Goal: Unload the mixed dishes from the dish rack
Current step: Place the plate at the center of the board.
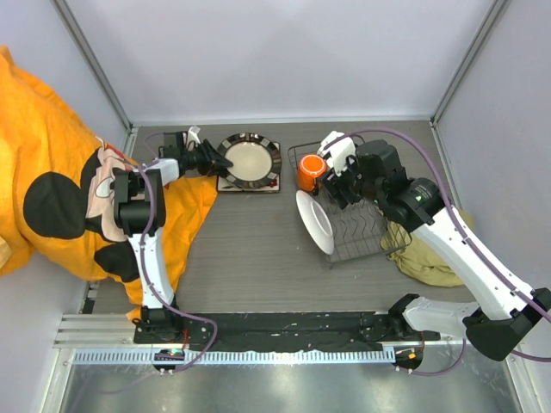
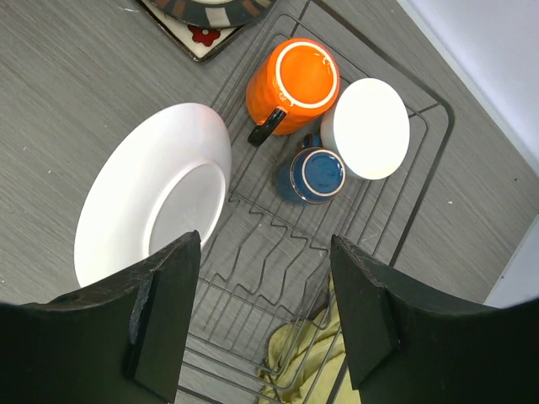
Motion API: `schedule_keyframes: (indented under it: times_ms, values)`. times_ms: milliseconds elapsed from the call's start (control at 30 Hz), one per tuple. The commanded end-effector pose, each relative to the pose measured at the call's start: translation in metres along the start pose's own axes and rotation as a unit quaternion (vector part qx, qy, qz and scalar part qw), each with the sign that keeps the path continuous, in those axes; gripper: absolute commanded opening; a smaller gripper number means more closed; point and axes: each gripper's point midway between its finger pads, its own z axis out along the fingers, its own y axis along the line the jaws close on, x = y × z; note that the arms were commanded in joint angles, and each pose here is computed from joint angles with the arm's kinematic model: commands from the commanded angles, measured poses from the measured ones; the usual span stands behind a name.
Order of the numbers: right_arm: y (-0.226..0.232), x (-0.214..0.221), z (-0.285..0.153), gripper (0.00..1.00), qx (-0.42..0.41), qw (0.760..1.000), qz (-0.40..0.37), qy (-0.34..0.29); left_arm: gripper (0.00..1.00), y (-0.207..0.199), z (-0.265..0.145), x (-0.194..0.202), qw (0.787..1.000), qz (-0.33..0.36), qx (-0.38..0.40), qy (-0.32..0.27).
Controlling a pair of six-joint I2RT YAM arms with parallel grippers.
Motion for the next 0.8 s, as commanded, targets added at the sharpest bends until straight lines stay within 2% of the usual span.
schedule_keyframes:
  times_ms: [0,300,467,767]
  values:
    - [-0.001,-0.007,-0.012,0.67,-0.001,1.000,0.012,-0.025,0.36,-0.044,-0.020,-0.015,0.997,0.063,0.030,-0.023]
    - [0.007,0.002,-0.010,0.67,-0.019,1.000,0.010,-0.008,0.48,-0.040,-0.026,-0.009,0.997,0.074,0.009,-0.014]
    - [0.011,0.006,-0.008,0.67,-0.030,1.000,0.009,0.002,0.60,-0.033,-0.029,-0.003,0.997,0.079,-0.008,-0.003]
    - [0.014,0.007,-0.009,0.67,-0.038,0.999,0.007,0.006,0.66,-0.031,-0.035,0.001,0.995,0.092,-0.027,0.002]
